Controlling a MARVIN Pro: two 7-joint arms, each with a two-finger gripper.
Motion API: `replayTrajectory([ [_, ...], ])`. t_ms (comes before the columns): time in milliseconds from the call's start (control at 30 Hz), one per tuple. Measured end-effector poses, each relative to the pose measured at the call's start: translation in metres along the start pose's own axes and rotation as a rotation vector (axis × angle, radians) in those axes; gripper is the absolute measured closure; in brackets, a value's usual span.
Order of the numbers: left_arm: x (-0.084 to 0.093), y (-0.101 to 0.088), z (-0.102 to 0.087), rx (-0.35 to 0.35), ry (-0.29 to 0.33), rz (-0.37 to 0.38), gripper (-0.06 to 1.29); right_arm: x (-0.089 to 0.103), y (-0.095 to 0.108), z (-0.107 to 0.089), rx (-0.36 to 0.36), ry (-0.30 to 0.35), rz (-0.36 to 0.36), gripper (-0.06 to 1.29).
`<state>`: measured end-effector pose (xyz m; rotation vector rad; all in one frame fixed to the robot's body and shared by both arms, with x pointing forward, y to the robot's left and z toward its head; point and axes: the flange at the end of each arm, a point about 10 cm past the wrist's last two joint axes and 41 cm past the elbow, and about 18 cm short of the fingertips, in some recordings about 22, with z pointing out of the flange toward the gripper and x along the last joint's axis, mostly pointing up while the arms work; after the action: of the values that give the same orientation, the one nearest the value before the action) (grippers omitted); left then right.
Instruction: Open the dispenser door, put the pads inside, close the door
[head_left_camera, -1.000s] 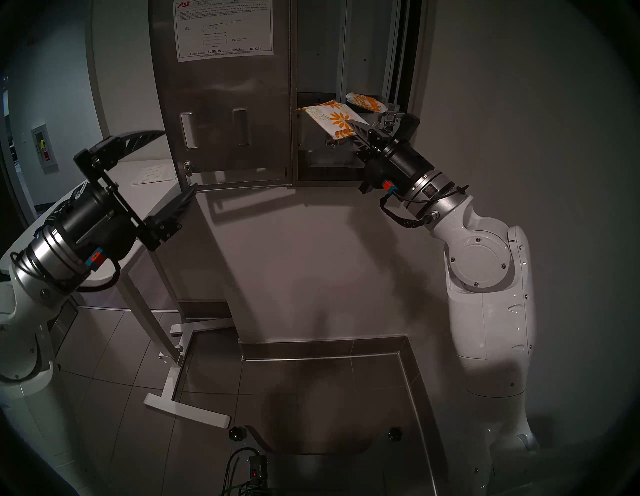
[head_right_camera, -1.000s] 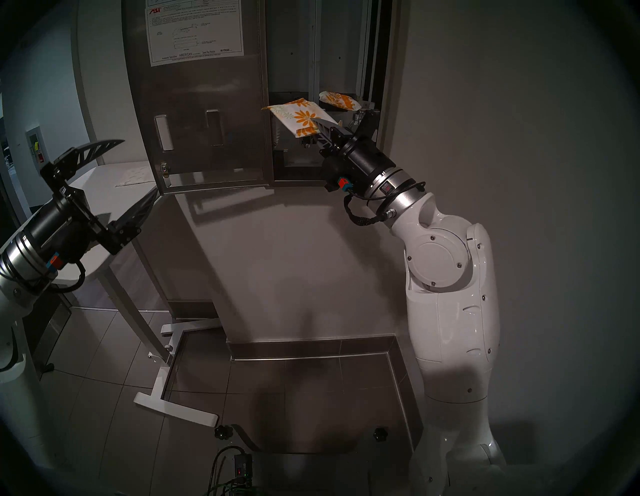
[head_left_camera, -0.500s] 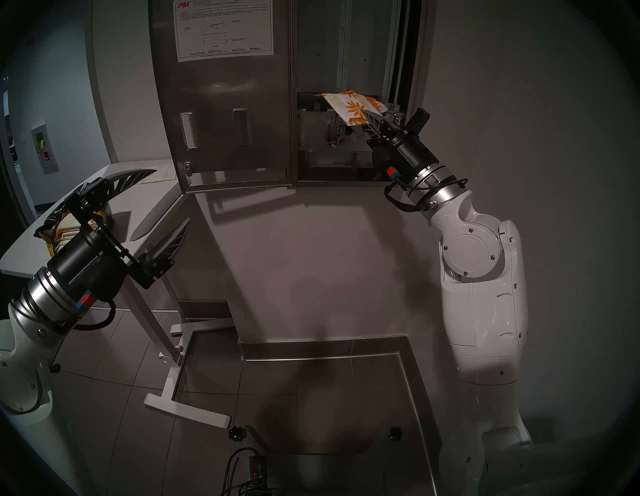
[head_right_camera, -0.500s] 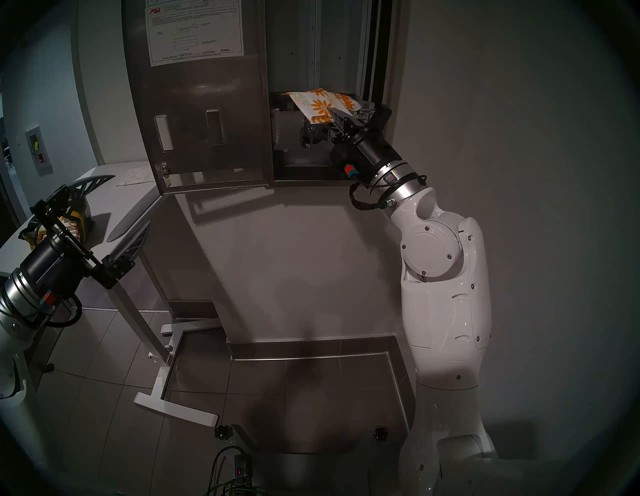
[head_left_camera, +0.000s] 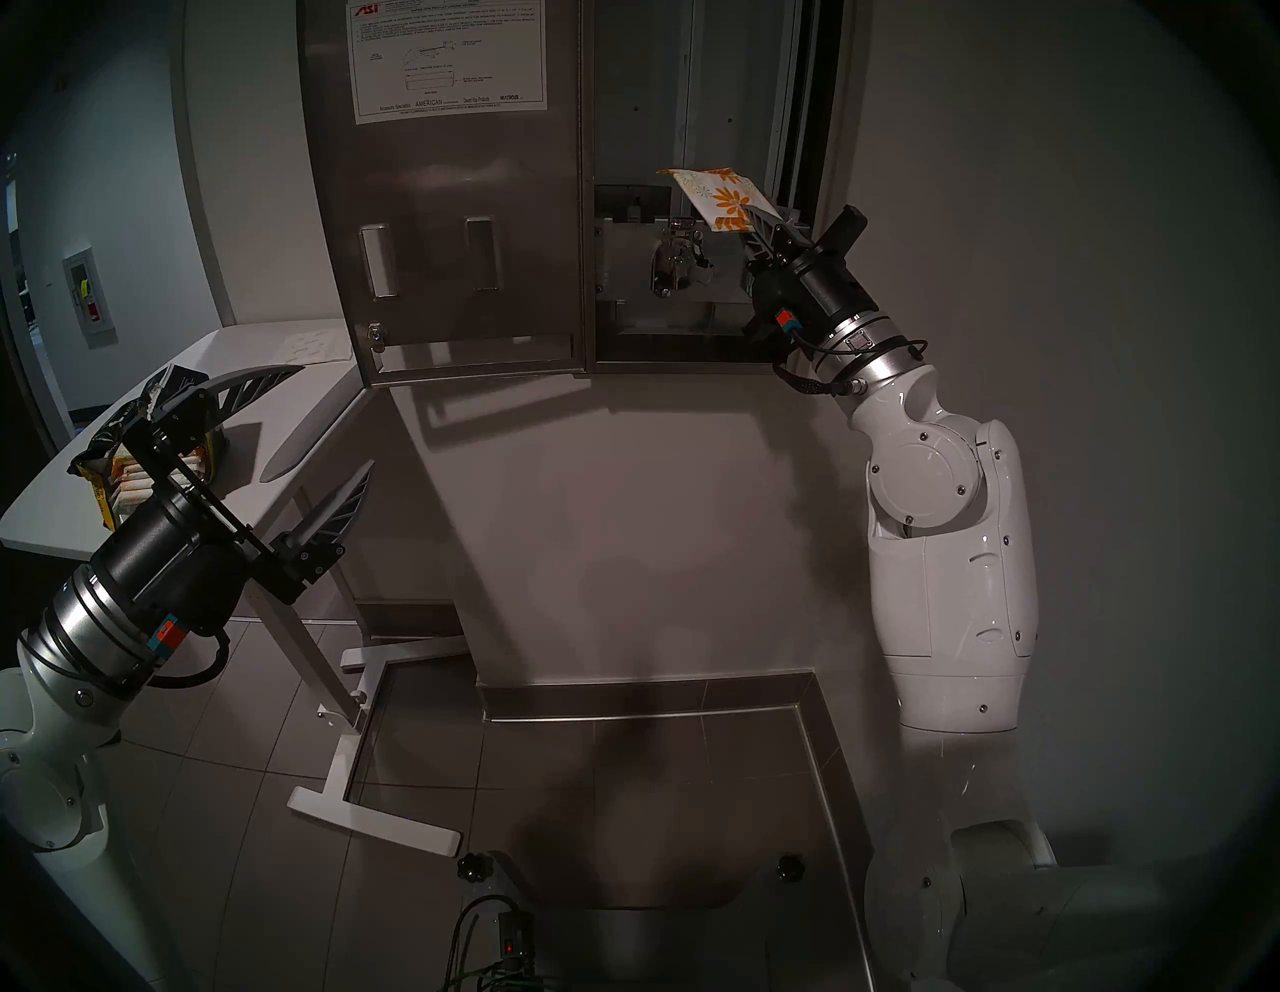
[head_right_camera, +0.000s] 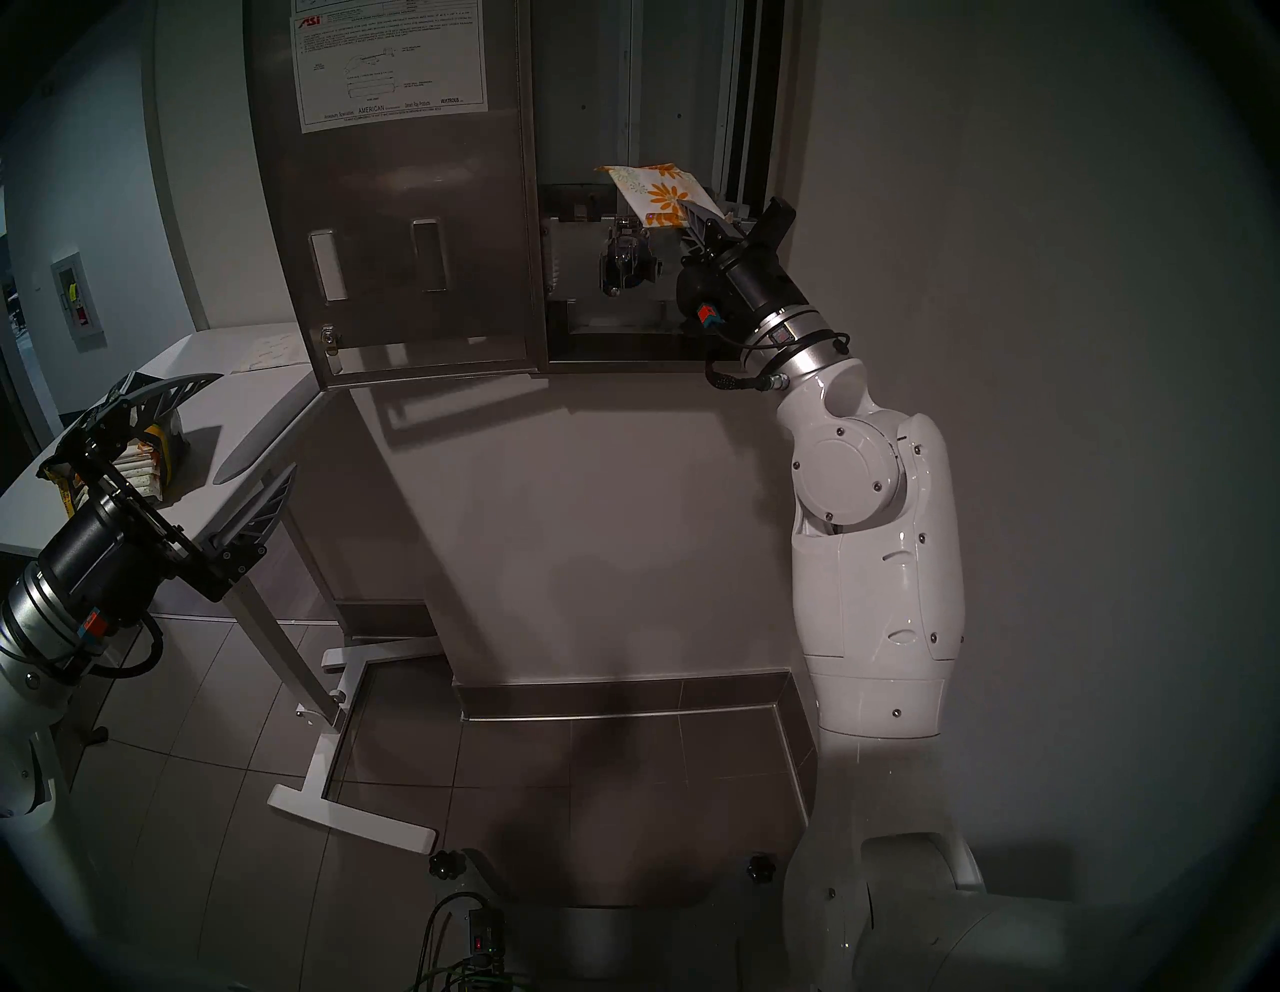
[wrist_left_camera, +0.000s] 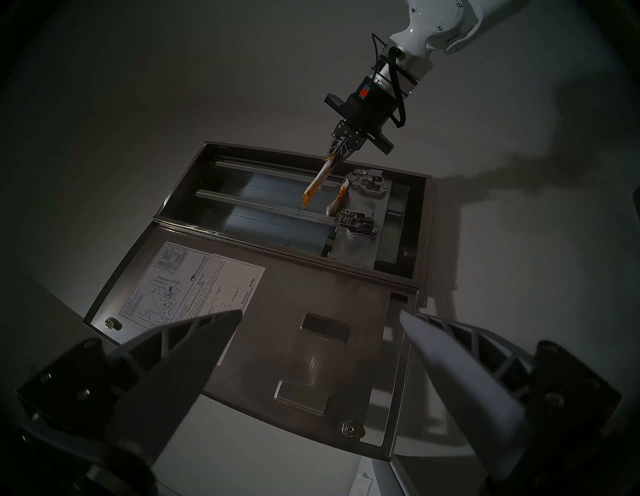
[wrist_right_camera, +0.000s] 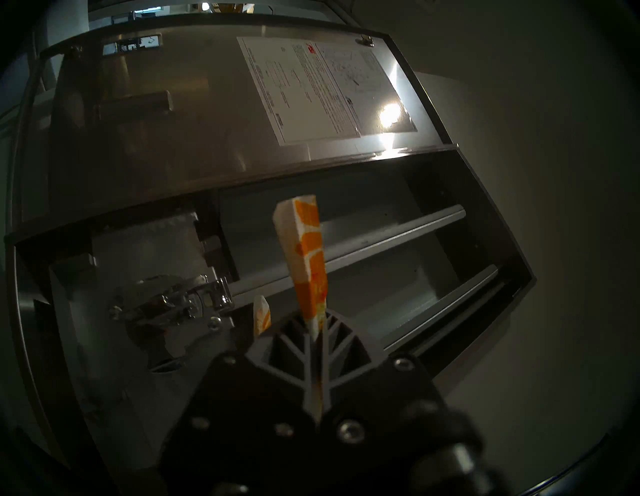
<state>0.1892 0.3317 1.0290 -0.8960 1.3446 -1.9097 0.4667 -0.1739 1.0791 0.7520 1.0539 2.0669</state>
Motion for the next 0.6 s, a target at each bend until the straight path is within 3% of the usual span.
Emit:
replayTrajectory([
  [600, 0.001, 0.002, -0.002, 0.004, 0.001, 0.0, 0.0, -0.032, -0.009, 0.033, -0.031, -0.076, 0.021, 1.27],
])
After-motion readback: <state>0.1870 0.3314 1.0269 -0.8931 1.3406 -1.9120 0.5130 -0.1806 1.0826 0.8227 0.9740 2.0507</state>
